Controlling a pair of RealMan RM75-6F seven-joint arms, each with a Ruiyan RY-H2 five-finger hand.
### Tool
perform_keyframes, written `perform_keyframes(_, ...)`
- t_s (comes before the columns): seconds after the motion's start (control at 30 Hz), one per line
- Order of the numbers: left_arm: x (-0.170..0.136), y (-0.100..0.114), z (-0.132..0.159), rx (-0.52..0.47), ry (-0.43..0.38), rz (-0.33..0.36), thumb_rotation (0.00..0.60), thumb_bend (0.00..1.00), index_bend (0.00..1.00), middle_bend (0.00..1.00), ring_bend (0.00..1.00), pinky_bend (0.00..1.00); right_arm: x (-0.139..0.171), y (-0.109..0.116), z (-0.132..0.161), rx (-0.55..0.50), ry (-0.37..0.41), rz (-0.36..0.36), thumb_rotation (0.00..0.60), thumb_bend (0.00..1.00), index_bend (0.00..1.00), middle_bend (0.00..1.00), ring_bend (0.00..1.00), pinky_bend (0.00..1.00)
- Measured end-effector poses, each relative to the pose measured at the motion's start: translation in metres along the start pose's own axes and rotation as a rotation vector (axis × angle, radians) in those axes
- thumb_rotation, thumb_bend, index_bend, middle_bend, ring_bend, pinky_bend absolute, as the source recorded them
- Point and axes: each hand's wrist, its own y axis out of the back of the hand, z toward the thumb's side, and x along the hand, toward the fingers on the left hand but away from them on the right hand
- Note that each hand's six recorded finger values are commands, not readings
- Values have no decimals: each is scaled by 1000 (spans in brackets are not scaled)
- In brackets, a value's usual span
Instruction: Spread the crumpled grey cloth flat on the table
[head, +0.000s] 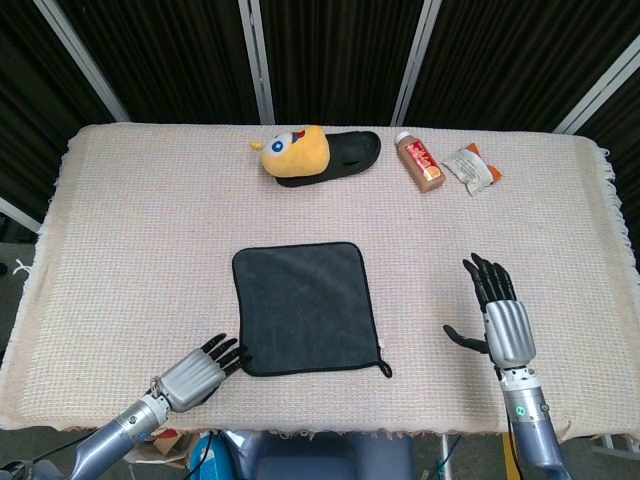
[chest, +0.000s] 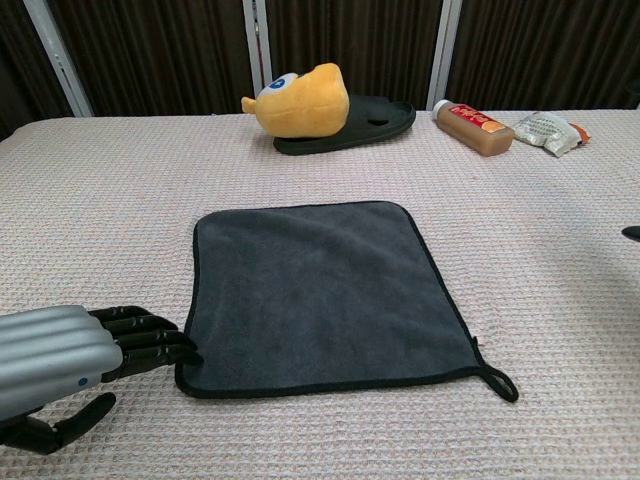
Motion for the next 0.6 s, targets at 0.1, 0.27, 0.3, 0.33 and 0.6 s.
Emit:
perform_keyframes(0.1,-2,-2,2,6,-5,-12,600,772,63,51,0,26,0,1,0,-1,-1,-1,600,164,0,0,0,0)
perform_keyframes(0.27,-10,-4,2,4,-6,-24,600,772,63,50,0,26,-1,0,-2,-1,-4,1,600,164,0,0,0,0)
perform_keyframes(0.3,-11,-5,2,3,-6,-25,600,772,63,50,0,26,-1,0,-1,-1,-4,1,600,164,0,0,0,0)
perform_keyframes(0.33,-12,-5,2,3,-6,-26,600,772,63,50,0,26,0,0,-1,-1,-4,2,600,164,0,0,0,0)
perform_keyframes(0.6,-24,-11,-5,-2,14,-45,600,750,57,42,0,26,0,-2,1,3,2,8,600,164,0,0,0,0)
